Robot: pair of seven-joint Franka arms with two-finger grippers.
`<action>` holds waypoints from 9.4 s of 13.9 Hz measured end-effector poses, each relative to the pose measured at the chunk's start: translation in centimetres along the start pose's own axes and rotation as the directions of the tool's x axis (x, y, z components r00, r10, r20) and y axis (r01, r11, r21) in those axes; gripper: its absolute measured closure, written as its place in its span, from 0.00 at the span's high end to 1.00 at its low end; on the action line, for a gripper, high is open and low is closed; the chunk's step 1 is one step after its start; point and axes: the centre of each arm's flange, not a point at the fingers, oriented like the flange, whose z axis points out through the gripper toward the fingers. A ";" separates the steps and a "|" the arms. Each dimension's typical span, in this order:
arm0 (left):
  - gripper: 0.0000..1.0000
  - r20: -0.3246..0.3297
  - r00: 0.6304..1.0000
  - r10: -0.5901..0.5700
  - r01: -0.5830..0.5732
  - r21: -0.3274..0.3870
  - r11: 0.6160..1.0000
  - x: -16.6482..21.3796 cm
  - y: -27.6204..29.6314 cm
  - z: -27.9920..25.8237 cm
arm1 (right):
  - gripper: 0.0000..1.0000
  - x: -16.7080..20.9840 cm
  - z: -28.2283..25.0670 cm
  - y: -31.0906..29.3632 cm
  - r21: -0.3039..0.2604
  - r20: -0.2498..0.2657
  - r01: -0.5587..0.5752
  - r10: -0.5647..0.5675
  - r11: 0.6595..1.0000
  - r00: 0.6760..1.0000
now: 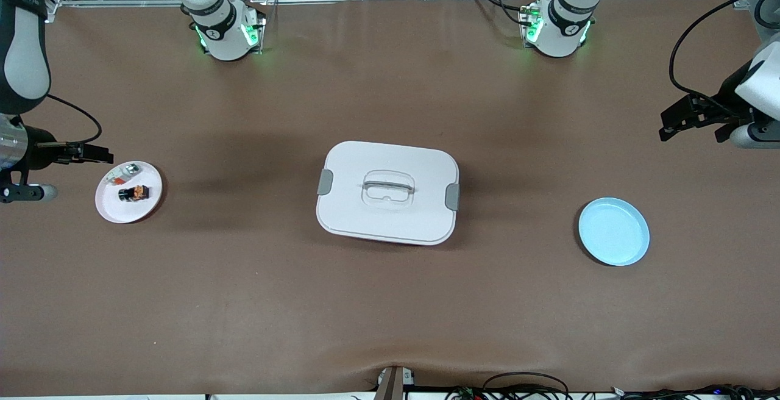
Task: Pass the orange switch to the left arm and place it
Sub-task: 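Lower the right gripper over the white plate onto the orange switch, then close the right gripper on the orange switch, then carry the switch over the box with the right gripper while the left gripper approaches, then grasp the orange switch with the left gripper beside the right gripper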
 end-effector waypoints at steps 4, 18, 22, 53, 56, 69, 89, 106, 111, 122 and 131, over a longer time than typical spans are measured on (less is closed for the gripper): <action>1.00 -0.001 1.000 0.001 -0.001 0.000 1.000 0.0 0.0 0.0 | 1.00 -0.1 6.6 3.9 -0.020 -0.097 0.073 -0.075 0.997 0.992; 1.00 -0.013 1.000 0.003 -0.003 0.000 1.000 0.1 0.1 -0.6 | 1.00 -0.7 18.6 6.7 -0.160 -0.233 0.148 -0.183 0.976 0.955; 1.00 -0.013 1.000 0.003 -0.003 0.000 1.000 0.1 0.1 -0.6 | 1.00 -0.2 21.9 7.1 -0.146 -0.214 0.151 -0.180 0.978 0.960; 1.00 -0.020 1.000 0.003 -0.003 0.000 1.000 0.1 0.1 -0.9 | 1.00 0.5 27.7 8.3 -0.136 -0.205 0.160 -0.185 0.978 0.961; 1.00 -0.020 1.000 0.003 -0.003 0.000 1.000 0.1 0.1 -0.9 | 1.00 0.6 27.9 8.4 -0.134 -0.203 0.160 -0.185 0.978 0.962; 1.00 -0.020 1.000 0.003 -0.003 0.000 1.000 0.1 0.1 -1.0 | 0.72 1.4 25.2 10.1 -0.091 -0.104 0.167 -0.176 0.982 0.979; 1.00 -0.070 0.996 0.053 -0.083 -0.542 0.836 1.7 11.7 -3.6 | 0.72 6.2 7.9 -14.9 0.317 0.169 -0.495 0.466 0.809 0.869; 1.00 -0.033 0.986 -0.164 0.075 -0.792 0.606 4.4 34.2 7.5 | 0.72 4.2 -5.9 -40.2 0.412 0.424 -0.859 0.771 0.304 0.476; 1.00 -0.102 0.964 -0.245 0.062 -0.813 0.580 3.6 38.3 8.9 | 0.72 3.5 -7.5 -44.7 0.440 0.453 -0.869 0.781 0.225 0.431; 1.00 -0.171 0.945 -0.278 0.031 -0.800 0.599 3.9 40.4 12.8 | 0.72 5.6 -8.0 -48.3 0.463 0.490 -0.874 0.780 0.146 0.389; 1.00 -0.236 0.930 -0.282 -0.017 -0.793 0.609 4.2 41.0 13.5 | 0.72 4.9 -8.3 -49.5 0.462 0.495 -0.875 0.775 0.147 0.392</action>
